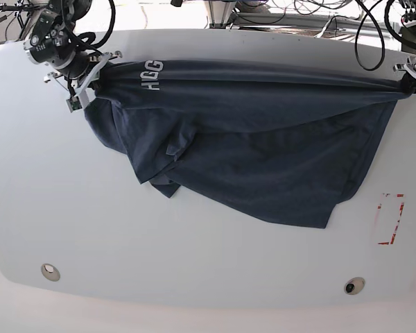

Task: Fold the T-shirt properly
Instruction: 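Lay the shirt down by sweeping both grippers back across the table, then open the left gripper and move it along the shirt edge, then lower the left gripper onto the shirt edge and close it, then hold the shirt edge with both grippers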

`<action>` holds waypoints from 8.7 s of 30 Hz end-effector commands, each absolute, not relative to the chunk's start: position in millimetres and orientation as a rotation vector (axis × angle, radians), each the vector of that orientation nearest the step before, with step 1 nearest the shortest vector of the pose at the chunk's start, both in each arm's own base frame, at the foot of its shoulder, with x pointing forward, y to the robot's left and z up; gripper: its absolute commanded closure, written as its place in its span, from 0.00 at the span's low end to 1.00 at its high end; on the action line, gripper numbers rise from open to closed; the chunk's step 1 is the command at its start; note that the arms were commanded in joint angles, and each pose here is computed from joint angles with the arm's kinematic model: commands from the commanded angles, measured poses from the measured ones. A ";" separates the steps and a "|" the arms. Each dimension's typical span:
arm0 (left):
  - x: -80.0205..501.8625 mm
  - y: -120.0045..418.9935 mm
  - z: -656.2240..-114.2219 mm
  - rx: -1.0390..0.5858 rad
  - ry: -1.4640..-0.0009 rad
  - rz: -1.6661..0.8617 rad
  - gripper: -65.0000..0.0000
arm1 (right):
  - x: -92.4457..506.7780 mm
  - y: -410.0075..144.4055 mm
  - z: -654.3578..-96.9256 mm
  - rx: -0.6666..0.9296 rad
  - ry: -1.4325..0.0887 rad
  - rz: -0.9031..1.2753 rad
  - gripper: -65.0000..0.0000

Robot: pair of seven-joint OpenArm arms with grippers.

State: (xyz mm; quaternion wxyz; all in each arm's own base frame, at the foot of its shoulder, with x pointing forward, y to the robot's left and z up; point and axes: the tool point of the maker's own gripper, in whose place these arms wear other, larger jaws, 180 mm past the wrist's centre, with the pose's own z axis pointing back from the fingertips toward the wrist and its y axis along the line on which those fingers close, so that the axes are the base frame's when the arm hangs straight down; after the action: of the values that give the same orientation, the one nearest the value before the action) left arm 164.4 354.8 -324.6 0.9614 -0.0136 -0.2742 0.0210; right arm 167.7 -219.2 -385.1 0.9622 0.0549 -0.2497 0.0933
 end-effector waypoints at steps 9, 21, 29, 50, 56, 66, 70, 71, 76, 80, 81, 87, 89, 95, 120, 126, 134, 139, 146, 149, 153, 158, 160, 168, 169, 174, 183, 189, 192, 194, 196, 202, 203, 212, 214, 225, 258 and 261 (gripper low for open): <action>171.2 374.0 -325.2 0.162 -0.471 -0.128 0.99 | 155.9 -223.3 -397.2 0.123 -0.469 0.170 0.94; 174.7 377.6 -327.1 0.203 -0.444 -0.140 0.99 | 146.8 -222.4 -400.9 0.127 -0.446 0.169 0.93; 174.3 378.0 -327.0 0.204 -0.442 -0.141 0.99 | 149.4 -222.4 -399.6 0.126 -0.453 0.170 0.80; 177.3 372.0 -329.9 0.196 -0.419 -0.184 0.54 | 155.4 -211.1 -399.2 0.152 -0.476 0.152 0.54; 169.9 374.0 -332.4 0.199 -0.371 -0.177 0.39 | 159.3 -209.8 -398.3 0.155 -0.486 0.150 0.54; 198.8 381.8 -312.7 0.198 -0.483 -0.118 0.40 | 166.0 -201.2 -397.2 0.177 -0.508 0.136 0.54; 219.5 383.0 -313.7 0.152 -0.527 -0.077 0.40 | 168.2 -200.7 -396.7 0.179 -0.513 0.135 0.54; 225.6 381.4 -317.1 0.127 -0.537 -0.057 0.40 | 168.8 -200.7 -396.4 0.179 -0.515 0.136 0.54; 253.1 375.5 -331.4 0.012 -0.568 0.017 0.40 | 177.1 -200.7 -393.1 0.178 -0.535 0.137 0.54; 268.9 362.0 -351.2 -0.081 -0.532 0.022 0.40 | 178.3 -200.7 -392.6 0.178 -0.538 0.137 0.54; 270.9 358.5 -355.3 -0.096 -0.521 0.017 0.40 | 178.9 -200.7 -392.3 0.178 -0.539 0.137 0.54; 277.6 340.6 -368.5 -0.140 -0.481 -0.023 0.40 | 184.7 -200.6 -389.9 0.178 -0.553 0.138 0.54; 279.4 328.3 -374.1 -0.162 -0.472 -0.039 0.40 | 186.5 -200.6 -389.1 0.177 -0.558 0.139 0.54; 281.7 305.9 -384.3 -0.193 -0.447 -0.081 0.40 | 187.7 -200.6 -388.5 0.177 -0.561 0.139 0.54; 291.2 278.4 -390.2 -0.219 -0.445 -0.163 0.50 | 198.7 -200.6 -383.3 0.176 -0.589 0.141 0.54; 292.3 275.7 -390.2 -0.218 -0.441 -0.178 0.93 | 201.0 -200.4 -385.1 0.183 -0.587 0.137 0.54; 297.0 283.3 -376.2 -0.162 -0.456 -0.231 0.97 | 200.2 -200.0 -393.7 0.202 -0.567 0.121 0.54; 306.0 284.2 -352.6 -0.106 -0.516 -0.273 0.95 | 202.2 -200.0 -392.3 0.201 -0.573 0.122 0.54; 297.4 306.4 -331.9 -0.014 -0.529 -0.289 0.63 | 203.6 -200.0 -391.3 0.200 -0.577 0.123 0.54; 285.2 320.6 -329.5 0.011 -0.534 -0.247 0.42 | 207.0 -199.6 -389.3 0.199 -0.585 0.126 0.54; 268.0 334.2 -337.3 0.015 -0.508 -0.194 0.34 | 208.1 -199.6 -389.1 0.200 -0.586 0.125 0.54; 253.7 332.6 -357.3 -0.034 -0.455 -0.170 0.34 | 208.1 -199.6 -389.1 0.200 -0.586 0.125 0.54; 250.6 330.0 -364.5 -0.057 -0.439 -0.160 0.34 | 208.7 -199.6 -388.8 0.199 -0.588 0.126 0.54; 243.9 325.3 -382.4 -0.065 -0.387 -0.133 0.34 | 208.3 -199.5 -389.6 0.201 -0.586 0.124 0.54; 242.2 325.6 -384.6 -0.057 -0.376 -0.131 0.34 | 208.3 -199.5 -389.6 0.201 -0.586 0.124 0.54; 235.8 333.4 -389.0 -0.006 -0.333 -0.128 0.34 | 209.5 -199.5 -389.0 0.201 -0.589 0.125 0.54; 235.6 328.1 -391.1 -0.027 -0.334 -0.136 0.34 | 215.4 -199.5 -385.7 0.200 -0.604 0.126 0.54; 237.1 315.4 -396.6 -0.039 -0.313 -0.183 0.34 | 216.0 -199.5 -385.4 0.200 -0.605 0.127 0.54; 236.8 306.9 -401.1 -0.052 -0.301 -0.204 0.34 | 216.0 -199.5 -385.4 0.200 -0.605 0.127 0.54; 233.9 302.1 -404.9 -0.062 -0.291 -0.210 0.34 | 216.0 -199.5 -385.4 0.200 -0.605 0.127 0.54; 234.0 299.9 -405.9 -0.067 -0.291 -0.211 0.34 | 216.0 -199.5 -385.4 0.200 -0.605 0.127 0.54; 234.5 291.7 -409.1 -0.075 -0.278 -0.242 0.43 | 216.0 -199.5 -385.4 0.200 -0.605 0.127 0.54; 234.7 289.9 -409.7 -0.076 -0.276 -0.249 0.46 | 216.0 -199.5 -385.4 0.200 -0.605 0.127 0.54; 236.4 288.0 -408.1 -0.074 -0.281 -0.259 0.96 | 216.0 -199.5 -385.4 0.200 -0.605 0.127 0.54; 237.8 289.2 -405.4 -0.066 -0.287 -0.263 0.96 | 216.0 -199.5 -385.4 0.200 -0.605 0.127 0.54; 260.6 287.1 -354.3 0.049 -0.438 -0.348 0.93 | 216.6 -199.5 -385.1 0.200 -0.607 0.127 0.54; 268.7 276.2 -304.7 0.161 -0.576 -0.427 1.00 | 219.6 -200.0 -383.3 0.198 -0.615 0.128 0.54; 268.6 276.5 -306.6 0.158 -0.572 -0.424 1.00 | 220.8 -200.0 -382.6 0.198 -0.618 0.129 0.54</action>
State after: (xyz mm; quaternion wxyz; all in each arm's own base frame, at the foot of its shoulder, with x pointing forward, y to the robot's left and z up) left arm 262.1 274.1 -315.6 0.9397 0.0708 -0.2646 -0.2049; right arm 211.5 -198.0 -392.5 0.9524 0.0998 -0.2814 0.0611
